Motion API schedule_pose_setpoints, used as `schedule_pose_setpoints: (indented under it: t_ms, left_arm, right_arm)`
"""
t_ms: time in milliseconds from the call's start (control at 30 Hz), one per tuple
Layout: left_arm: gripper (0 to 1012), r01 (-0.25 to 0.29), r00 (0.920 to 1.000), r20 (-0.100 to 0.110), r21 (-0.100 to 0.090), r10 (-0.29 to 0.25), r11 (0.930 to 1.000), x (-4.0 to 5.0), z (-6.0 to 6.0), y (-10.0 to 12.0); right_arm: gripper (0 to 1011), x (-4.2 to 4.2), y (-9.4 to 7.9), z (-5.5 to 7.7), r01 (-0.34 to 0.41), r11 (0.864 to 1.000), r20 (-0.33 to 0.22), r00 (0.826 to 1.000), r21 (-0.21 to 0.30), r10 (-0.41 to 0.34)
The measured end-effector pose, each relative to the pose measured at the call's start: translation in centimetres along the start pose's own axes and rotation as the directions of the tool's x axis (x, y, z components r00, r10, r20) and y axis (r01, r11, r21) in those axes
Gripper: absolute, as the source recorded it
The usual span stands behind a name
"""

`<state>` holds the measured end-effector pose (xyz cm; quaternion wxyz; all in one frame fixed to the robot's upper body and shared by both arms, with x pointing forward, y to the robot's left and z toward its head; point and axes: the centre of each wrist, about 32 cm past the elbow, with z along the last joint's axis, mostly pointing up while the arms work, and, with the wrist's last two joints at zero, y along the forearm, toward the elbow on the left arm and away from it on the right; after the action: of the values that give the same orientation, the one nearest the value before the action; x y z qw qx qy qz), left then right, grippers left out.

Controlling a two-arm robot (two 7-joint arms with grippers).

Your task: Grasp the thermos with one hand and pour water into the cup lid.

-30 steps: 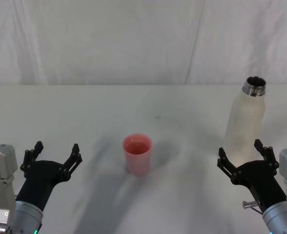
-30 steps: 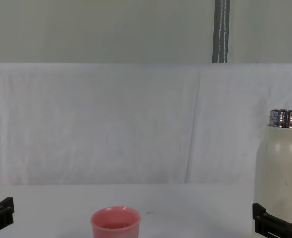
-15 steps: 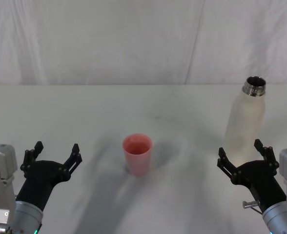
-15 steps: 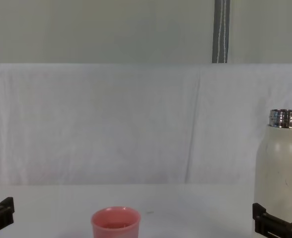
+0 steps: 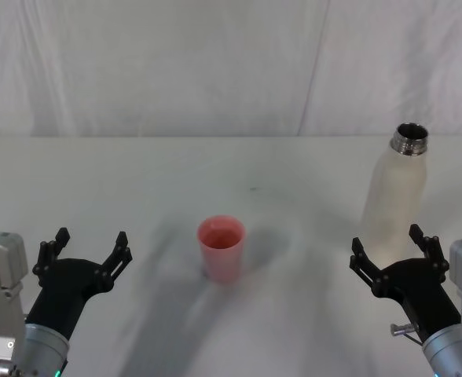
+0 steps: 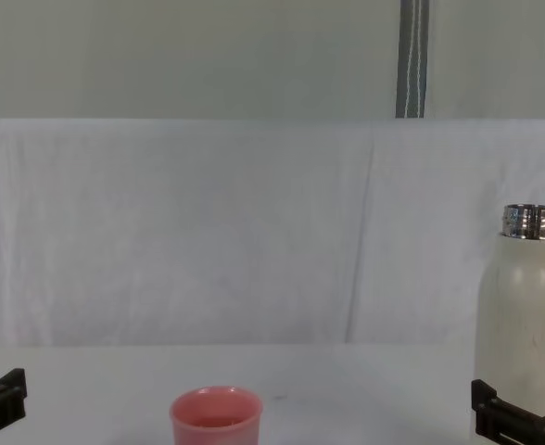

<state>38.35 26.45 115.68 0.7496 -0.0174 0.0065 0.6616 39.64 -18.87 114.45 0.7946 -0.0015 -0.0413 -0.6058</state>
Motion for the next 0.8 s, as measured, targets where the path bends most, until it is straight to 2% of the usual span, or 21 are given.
schedule_pose_setpoints:
  t_ms: [433, 800]
  left_arm:
    - [1001, 0.000, 1.0000, 0.000, 0.000, 0.000, 1.0000, 0.00, 0.0, 0.0]
    - [1001, 0.000, 1.0000, 0.000, 0.000, 0.000, 1.0000, 0.00, 0.0, 0.0]
  right_arm:
    - [1001, 0.00, 0.0, 0.0, 0.000, 1.000, 0.000, 1.000, 0.000, 0.000]
    - [1001, 1.04, 1.0, -0.2, 0.005, 1.000, -0.065, 0.998, 0.010, -0.005]
